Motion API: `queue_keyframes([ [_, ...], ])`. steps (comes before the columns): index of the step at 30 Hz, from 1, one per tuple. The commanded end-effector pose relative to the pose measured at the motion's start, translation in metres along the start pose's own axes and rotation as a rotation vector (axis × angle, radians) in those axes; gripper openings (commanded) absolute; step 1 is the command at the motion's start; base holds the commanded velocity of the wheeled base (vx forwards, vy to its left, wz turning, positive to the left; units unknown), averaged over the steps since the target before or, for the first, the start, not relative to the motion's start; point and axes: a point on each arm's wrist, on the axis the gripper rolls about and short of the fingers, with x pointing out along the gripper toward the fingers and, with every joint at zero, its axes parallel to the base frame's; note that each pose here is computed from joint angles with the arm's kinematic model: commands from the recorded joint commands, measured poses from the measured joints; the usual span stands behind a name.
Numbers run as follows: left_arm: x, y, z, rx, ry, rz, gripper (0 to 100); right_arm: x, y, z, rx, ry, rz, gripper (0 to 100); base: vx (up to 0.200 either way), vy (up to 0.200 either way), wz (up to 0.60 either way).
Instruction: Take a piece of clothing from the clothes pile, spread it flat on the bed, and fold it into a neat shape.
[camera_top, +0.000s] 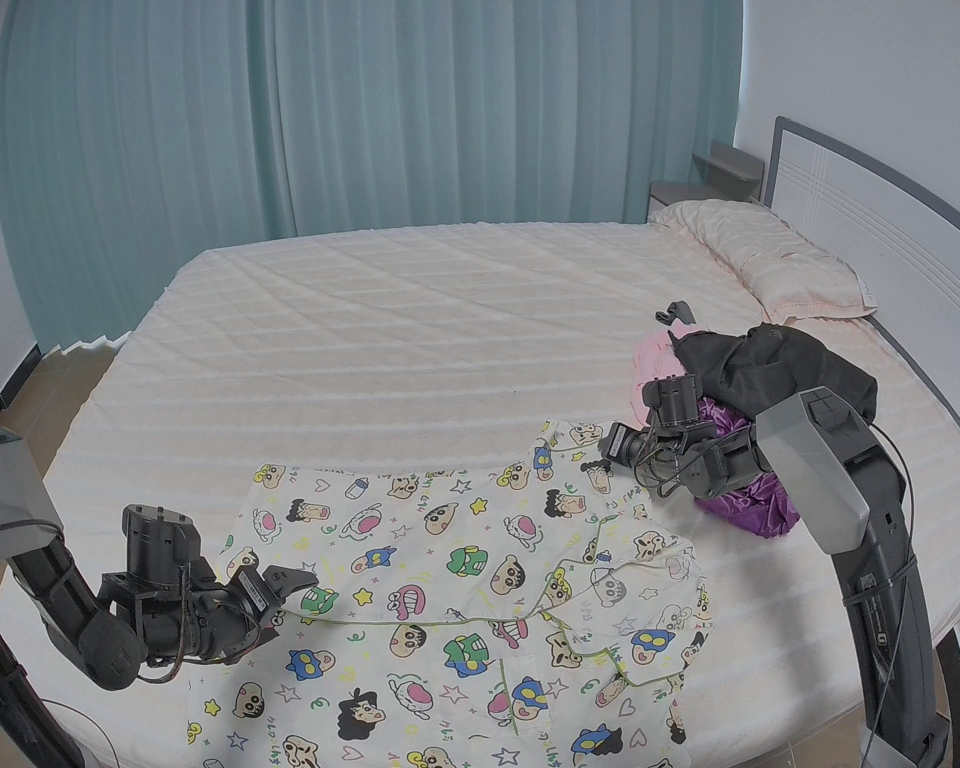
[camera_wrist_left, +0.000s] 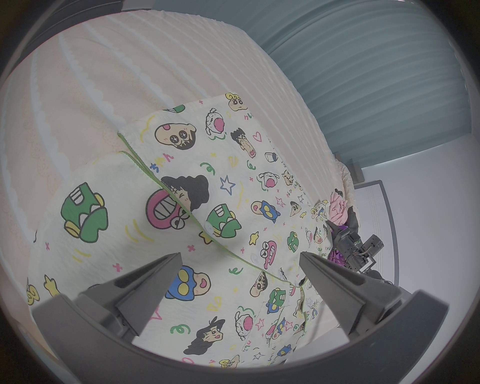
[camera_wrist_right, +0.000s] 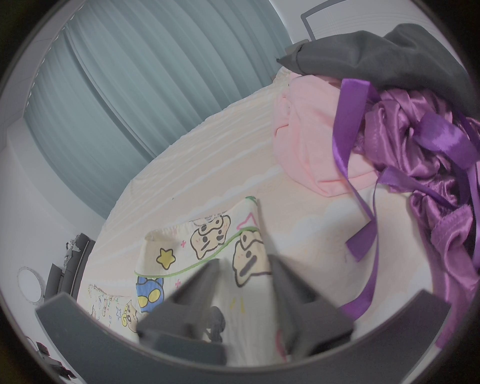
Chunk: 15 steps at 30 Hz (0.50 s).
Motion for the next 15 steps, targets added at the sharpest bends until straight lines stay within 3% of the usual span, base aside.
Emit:
queue_keyframes([
  [1,0.0,0.0,0.0,-0.001,0.002,0.002,100,0.003,-0.004,-0.001,0.005,-0.003,-0.008,0,0.0,0.0,0.0],
  [15,0.0,0.0,-0.001,0.0,0.003,0.001,100,0.0,-0.02,0.023,0.037,-0.066,-0.028,0,0.0,0.0,0.0],
])
